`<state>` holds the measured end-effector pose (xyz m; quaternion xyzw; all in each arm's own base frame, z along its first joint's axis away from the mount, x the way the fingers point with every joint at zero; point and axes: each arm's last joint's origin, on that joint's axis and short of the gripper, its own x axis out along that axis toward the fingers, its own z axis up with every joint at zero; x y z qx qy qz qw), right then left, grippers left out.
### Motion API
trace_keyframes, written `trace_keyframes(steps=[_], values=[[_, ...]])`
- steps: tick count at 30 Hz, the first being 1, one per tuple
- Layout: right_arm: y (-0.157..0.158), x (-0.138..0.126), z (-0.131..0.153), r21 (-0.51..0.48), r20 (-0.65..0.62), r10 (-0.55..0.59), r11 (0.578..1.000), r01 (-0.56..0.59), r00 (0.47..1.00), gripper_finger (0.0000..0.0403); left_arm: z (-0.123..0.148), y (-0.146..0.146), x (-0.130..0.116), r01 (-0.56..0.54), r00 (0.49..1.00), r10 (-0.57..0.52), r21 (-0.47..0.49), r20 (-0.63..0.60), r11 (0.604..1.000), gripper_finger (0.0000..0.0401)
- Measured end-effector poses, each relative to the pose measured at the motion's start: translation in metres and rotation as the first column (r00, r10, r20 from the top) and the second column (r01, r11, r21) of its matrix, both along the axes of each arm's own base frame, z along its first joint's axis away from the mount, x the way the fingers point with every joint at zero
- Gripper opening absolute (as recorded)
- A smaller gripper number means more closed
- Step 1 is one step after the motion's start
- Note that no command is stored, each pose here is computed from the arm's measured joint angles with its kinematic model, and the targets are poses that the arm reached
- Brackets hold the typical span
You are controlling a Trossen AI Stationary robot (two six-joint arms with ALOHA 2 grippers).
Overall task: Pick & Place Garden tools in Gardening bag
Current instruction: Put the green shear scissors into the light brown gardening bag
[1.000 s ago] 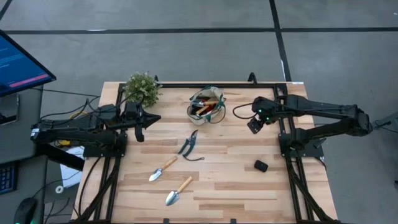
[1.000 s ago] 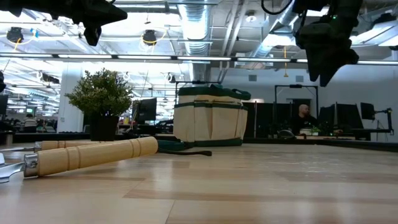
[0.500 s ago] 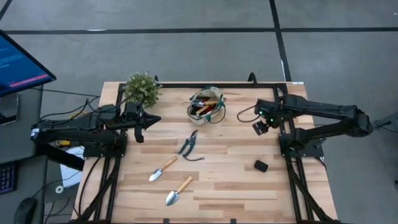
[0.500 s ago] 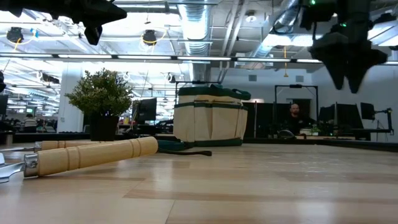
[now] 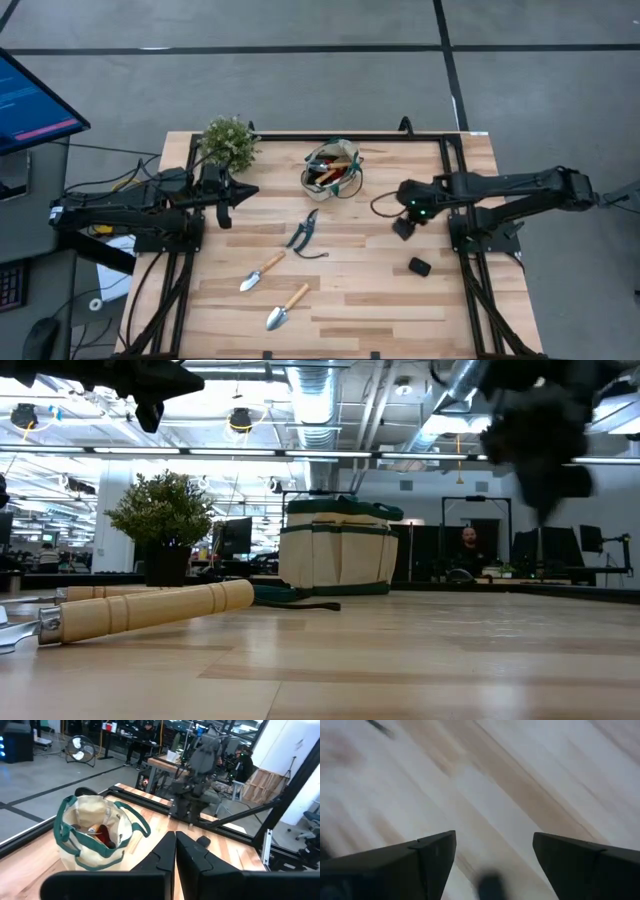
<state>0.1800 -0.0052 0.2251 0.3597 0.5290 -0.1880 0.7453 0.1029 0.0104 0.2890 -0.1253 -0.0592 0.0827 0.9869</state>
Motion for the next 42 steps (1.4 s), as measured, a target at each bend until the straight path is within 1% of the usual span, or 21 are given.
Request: trace_keyframes(steps=[2,4,6,9,12,16,19,22,23,24,27,29,30,33,35,36,39,40,42], values=[[0.000,0.015,0.005,-0.014,0.126,0.023,1.000,-0.022,0.992,0.0256,0.000,0.000,0.000,-0.002,1.000,0.002,-0.008,0.000,1.000,0.0009],[0.000,0.025,0.013,-0.029,0.190,0.058,0.998,-0.054,0.980,0.0256,-0.003,0.000,0.001,0.001,1.000,-0.003,-0.054,-0.023,0.999,0.0006],[-0.001,0.035,0.025,-0.050,0.250,0.085,0.996,-0.074,0.965,0.0256,-0.012,0.000,0.003,-0.004,0.995,-0.008,-0.127,-0.101,0.992,0.0005],[-0.001,0.042,0.044,-0.082,0.307,0.124,0.991,-0.103,0.943,0.0256,-0.027,0.000,0.011,-0.035,0.970,-0.026,-0.245,-0.242,0.969,0.0004],[-0.001,0.045,0.065,-0.101,0.370,0.138,0.989,-0.108,0.919,0.0256,-0.035,-0.001,0.026,-0.053,0.949,-0.051,-0.320,-0.310,0.946,0.0004],[0.001,0.042,0.092,-0.126,0.432,0.164,0.985,-0.121,0.887,0.0256,-0.036,-0.002,0.054,-0.100,0.911,-0.069,-0.379,-0.407,0.920,0.0004],[0.005,0.036,0.105,-0.157,0.440,0.215,0.974,-0.161,0.872,0.0256,-0.042,-0.001,0.080,-0.198,0.871,-0.053,-0.447,-0.489,0.873,0.0004],[0.009,0.028,0.112,-0.165,0.413,0.246,0.967,-0.194,0.877,0.0256,-0.054,0.000,0.104,-0.324,0.818,-0.040,-0.516,-0.574,0.793,0.0004],[0.010,0.024,0.112,-0.161,0.397,0.251,0.966,-0.203,0.883,0.0256,-0.058,0.000,0.112,-0.353,0.800,-0.040,-0.524,-0.599,0.775,0.0004],[0.011,0.020,0.111,-0.156,0.373,0.257,0.965,-0.212,0.891,0.0256,-0.061,0.000,0.120,-0.361,0.785,-0.052,-0.525,-0.617,0.771,0.0006],[0.017,0.010,0.110,-0.161,0.325,0.279,0.958,-0.238,0.904,0.0256,-0.065,-0.005,0.142,-0.312,0.745,-0.133,-0.518,-0.654,0.797,0.0023],[0.020,0.004,0.110,-0.169,0.295,0.294,0.953,-0.253,0.909,0.0256,-0.067,-0.009,0.154,-0.252,0.716,-0.196,-0.510,-0.670,0.822,0.0045],[0.021,0.002,0.109,-0.174,0.279,0.301,0.950,-0.260,0.912,0.0256,-0.066,-0.011,0.158,-0.230,0.707,-0.211,-0.502,-0.675,0.834,0.0058],[0.025,-0.004,0.108,-0.201,0.248,0.313,0.942,-0.268,0.917,0.0256,-0.063,-0.012,0.169,-0.224,0.713,-0.188,-0.474,-0.675,0.851,0.0101],[0.027,-0.007,0.109,-0.218,0.235,0.320,0.938,-0.271,0.918,0.0256,-0.063,-0.012,0.172,-0.227,0.704,-0.177,-0.455,-0.688,0.861,0.0131],[0.027,-0.007,0.109,-0.223,0.237,0.322,0.936,-0.271,0.916,0.0256,-0.062,-0.012,0.174,-0.226,0.709,-0.174,-0.453,-0.684,0.862,0.0145],[0.029,-0.008,0.109,-0.230,0.235,0.332,0.932,-0.279,0.914,0.0256,-0.064,-0.011,0.173,-0.257,0.697,-0.161,-0.452,-0.699,0.854,0.0180],[0.030,-0.009,0.110,-0.232,0.237,0.336,0.931,-0.283,0.911,0.0256,-0.066,-0.011,0.173,-0.277,0.685,-0.155,-0.453,-0.711,0.847,0.0187],[0.031,-0.010,0.110,-0.234,0.237,0.345,0.928,-0.291,0.908,0.0256,-0.073,-0.011,0.168,-0.348,0.633,-0.143,-0.444,-0.761,0.826,0.0192]])
